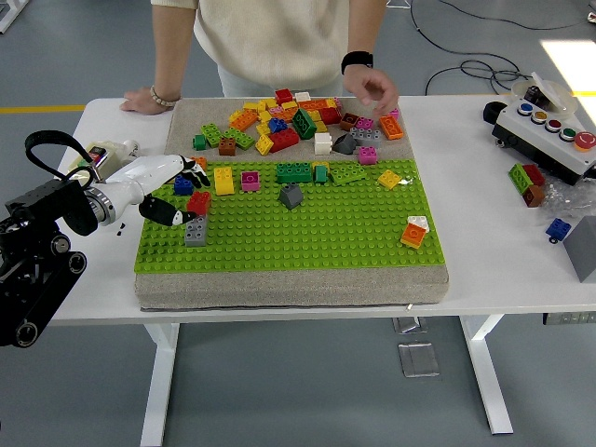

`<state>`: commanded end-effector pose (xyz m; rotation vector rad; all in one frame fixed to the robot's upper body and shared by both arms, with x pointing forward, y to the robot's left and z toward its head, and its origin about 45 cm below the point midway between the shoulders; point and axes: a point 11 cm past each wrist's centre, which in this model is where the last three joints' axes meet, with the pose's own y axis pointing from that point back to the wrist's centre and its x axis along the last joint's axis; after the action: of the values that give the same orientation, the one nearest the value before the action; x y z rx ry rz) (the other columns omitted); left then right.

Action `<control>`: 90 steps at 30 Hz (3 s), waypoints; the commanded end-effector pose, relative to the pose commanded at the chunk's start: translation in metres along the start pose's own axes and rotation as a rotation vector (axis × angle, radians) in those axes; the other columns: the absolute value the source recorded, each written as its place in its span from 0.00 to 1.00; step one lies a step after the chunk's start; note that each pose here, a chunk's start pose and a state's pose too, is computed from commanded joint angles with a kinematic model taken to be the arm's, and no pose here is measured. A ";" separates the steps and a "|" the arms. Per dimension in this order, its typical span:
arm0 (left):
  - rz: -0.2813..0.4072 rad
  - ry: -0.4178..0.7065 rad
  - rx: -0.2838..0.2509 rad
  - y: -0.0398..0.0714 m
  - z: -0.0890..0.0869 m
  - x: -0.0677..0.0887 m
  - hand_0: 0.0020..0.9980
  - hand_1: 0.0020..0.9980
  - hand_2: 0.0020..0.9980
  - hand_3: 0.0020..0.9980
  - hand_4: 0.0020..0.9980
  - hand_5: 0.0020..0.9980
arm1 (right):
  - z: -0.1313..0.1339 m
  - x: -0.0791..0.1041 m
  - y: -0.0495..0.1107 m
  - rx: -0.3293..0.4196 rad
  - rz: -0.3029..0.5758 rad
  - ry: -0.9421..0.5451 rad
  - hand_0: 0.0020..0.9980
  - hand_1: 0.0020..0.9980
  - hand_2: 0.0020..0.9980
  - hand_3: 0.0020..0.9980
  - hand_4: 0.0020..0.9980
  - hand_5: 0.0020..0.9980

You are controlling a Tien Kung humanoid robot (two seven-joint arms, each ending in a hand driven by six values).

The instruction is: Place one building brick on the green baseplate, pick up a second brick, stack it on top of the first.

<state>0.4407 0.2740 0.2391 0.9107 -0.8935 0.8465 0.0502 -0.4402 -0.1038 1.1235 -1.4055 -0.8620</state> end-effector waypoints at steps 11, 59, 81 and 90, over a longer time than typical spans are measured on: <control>-0.006 -0.022 -0.011 -0.004 0.006 0.015 0.90 0.81 0.78 0.79 0.90 0.00 | -0.004 -0.001 0.000 0.004 -0.004 0.012 0.76 0.69 0.73 0.76 1.00 0.50; -0.016 0.061 -0.037 0.011 0.024 -0.012 0.90 0.80 0.77 0.79 0.95 0.01 | -0.004 0.001 0.000 0.004 0.001 -0.002 0.76 0.69 0.73 0.76 1.00 0.50; -0.072 0.063 0.022 -0.023 0.018 -0.028 0.90 0.81 0.78 0.80 0.96 0.03 | -0.007 0.001 0.000 0.009 0.001 -0.006 0.76 0.69 0.73 0.76 1.00 0.50; -0.099 0.086 0.042 -0.025 0.015 -0.035 0.91 0.82 0.80 0.81 0.96 0.04 | -0.006 0.002 0.000 0.008 0.003 -0.006 0.76 0.69 0.73 0.76 1.00 0.50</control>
<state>0.4461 0.2436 0.2053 0.9404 -0.7523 0.8150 0.0566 -0.4416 -0.1024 1.1258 -1.4163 -0.8593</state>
